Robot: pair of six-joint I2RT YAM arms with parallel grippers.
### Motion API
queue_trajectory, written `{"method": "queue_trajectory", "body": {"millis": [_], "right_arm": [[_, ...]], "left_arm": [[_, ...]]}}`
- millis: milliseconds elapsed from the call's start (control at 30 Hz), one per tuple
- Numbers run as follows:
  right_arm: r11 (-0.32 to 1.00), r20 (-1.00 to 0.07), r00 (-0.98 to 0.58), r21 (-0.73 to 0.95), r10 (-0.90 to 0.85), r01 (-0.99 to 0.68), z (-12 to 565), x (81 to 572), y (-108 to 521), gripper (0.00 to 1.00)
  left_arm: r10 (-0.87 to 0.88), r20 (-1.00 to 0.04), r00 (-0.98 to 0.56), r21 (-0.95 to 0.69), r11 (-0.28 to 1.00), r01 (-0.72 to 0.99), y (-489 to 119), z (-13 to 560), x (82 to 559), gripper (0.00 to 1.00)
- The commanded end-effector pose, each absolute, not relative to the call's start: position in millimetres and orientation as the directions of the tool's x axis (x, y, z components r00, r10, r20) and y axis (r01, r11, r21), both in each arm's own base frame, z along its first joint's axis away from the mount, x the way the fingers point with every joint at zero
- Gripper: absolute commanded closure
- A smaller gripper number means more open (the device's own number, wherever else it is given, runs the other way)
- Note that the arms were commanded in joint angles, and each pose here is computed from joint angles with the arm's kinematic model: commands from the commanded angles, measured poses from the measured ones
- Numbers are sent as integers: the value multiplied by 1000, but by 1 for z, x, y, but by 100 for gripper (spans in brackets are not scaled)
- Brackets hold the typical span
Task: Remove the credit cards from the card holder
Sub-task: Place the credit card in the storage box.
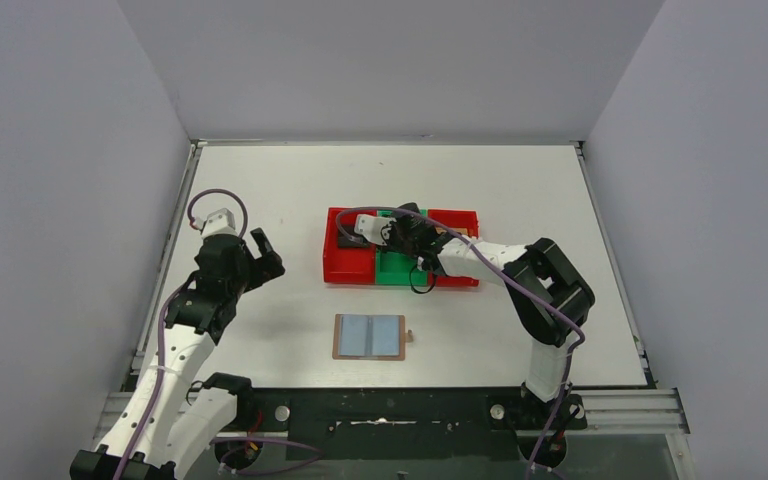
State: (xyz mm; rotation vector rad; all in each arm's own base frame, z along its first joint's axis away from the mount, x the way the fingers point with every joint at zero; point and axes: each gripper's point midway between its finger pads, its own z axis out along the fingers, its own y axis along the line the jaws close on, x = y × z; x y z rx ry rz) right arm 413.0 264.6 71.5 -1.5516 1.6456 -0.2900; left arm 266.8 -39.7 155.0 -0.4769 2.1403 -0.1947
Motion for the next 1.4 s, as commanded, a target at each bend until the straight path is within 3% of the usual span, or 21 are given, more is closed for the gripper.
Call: {"method": "queue_trajectory", "body": {"millis": [0, 200, 367, 733, 1067, 1233, 1367], "right_arm": [[295, -492, 112, -673, -864, -678, 105, 424, 274, 72], [320, -491, 81, -675, -867, -665, 101, 430, 272, 78], [356, -515, 51, -657, -856, -665, 105, 436, 273, 100], [366, -534, 81, -675, -842, -641, 117, 438, 274, 100], [174, -461, 187, -633, -868, -754, 83, 409, 277, 100], [168, -435, 168, -634, -885, -754, 76, 410, 270, 100], [194, -433, 134, -632, -892, -750, 75, 411, 266, 91]], "left_arm": [[-400, -776, -488, -313, 915, -253, -38, 164, 271, 9], [-402, -777, -485, -315, 914, -254, -37, 166, 270, 9], [-403, -775, -486, -316, 914, -254, -38, 165, 270, 9], [-401, -772, -493, -319, 915, -246, -40, 163, 270, 9], [-399, -766, -504, -314, 917, -247, -40, 160, 271, 9], [-397, -764, -509, -314, 918, -244, -41, 159, 271, 9], [-396, -762, -512, -314, 918, -243, -42, 158, 271, 9]]}}
